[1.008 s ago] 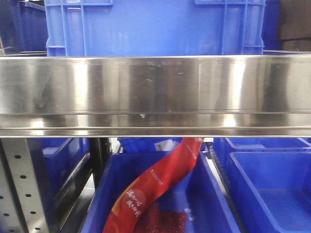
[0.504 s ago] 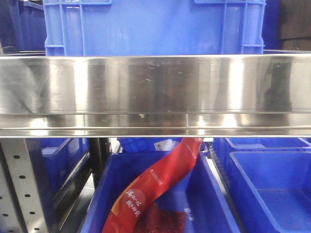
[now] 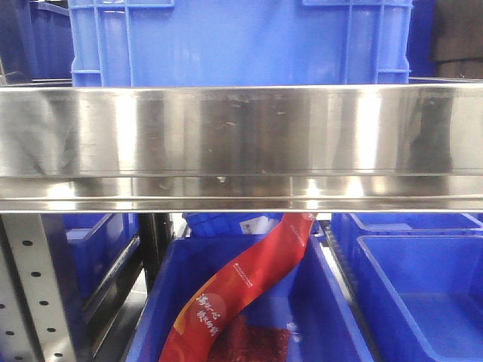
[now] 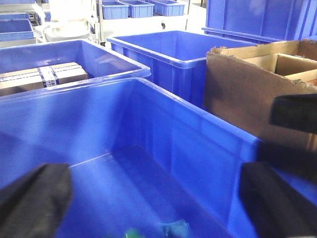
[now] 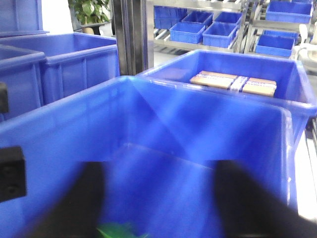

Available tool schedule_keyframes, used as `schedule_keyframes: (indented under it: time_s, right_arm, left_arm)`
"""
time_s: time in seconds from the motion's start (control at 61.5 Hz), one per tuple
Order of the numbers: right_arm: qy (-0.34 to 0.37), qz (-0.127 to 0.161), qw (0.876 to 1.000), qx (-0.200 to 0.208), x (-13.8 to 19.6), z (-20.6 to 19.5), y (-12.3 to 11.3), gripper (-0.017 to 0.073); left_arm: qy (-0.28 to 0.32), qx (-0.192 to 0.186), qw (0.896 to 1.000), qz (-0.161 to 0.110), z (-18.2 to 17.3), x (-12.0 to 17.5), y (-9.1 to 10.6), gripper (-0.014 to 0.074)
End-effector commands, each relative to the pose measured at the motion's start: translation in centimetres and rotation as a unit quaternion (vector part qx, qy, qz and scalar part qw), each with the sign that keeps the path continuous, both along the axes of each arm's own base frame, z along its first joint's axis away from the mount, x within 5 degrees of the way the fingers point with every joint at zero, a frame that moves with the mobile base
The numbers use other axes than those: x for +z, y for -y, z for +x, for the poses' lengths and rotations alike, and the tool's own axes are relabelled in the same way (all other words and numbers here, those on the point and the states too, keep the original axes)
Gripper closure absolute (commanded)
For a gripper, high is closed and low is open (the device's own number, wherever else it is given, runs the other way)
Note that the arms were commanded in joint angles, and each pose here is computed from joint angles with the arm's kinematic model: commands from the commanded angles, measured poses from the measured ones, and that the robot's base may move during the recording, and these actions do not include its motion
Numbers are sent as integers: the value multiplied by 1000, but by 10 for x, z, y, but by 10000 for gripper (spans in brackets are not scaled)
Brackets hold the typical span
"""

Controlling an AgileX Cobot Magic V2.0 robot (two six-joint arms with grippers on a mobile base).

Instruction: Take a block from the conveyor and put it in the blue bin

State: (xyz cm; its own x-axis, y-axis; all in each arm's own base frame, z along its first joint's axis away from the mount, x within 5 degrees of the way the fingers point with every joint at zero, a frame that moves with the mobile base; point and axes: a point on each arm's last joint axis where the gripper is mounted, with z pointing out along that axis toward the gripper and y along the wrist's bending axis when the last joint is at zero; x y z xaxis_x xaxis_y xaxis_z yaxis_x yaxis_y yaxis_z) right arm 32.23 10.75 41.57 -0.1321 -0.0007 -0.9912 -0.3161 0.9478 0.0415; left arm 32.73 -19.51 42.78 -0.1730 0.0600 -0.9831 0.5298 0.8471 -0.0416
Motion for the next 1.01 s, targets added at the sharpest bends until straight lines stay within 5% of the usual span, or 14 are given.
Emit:
schedule_keyframes:
  time_s: [0.0,0.179,0.358,0.634,0.862,0.992]
  right_arm:
    - [38,10,999,0,21,-14,4,531]
    - [50,14,999,0,25,-16,5,727]
    - [54,16,998,-6,34,-27,13,727]
    - [77,18,994,-77,25,-74,65,727]
    - [56,12,994,-95,-25,-135,82,727]
    - [43,9,995,-95,-61,-171,87,727]
  left_arm:
    - [21,-3,1000,-10,-9,15,-3,183]
    - [29,-1,999,-15,-10,18,-4,703]
    - [16,5,1000,-6,-20,28,-18,704]
    - [60,68,995,-31,-65,51,-84,704]
    - [114,94,987,-61,-121,5,-113,704]
    - [101,99,988,-57,-154,-32,-128,704]
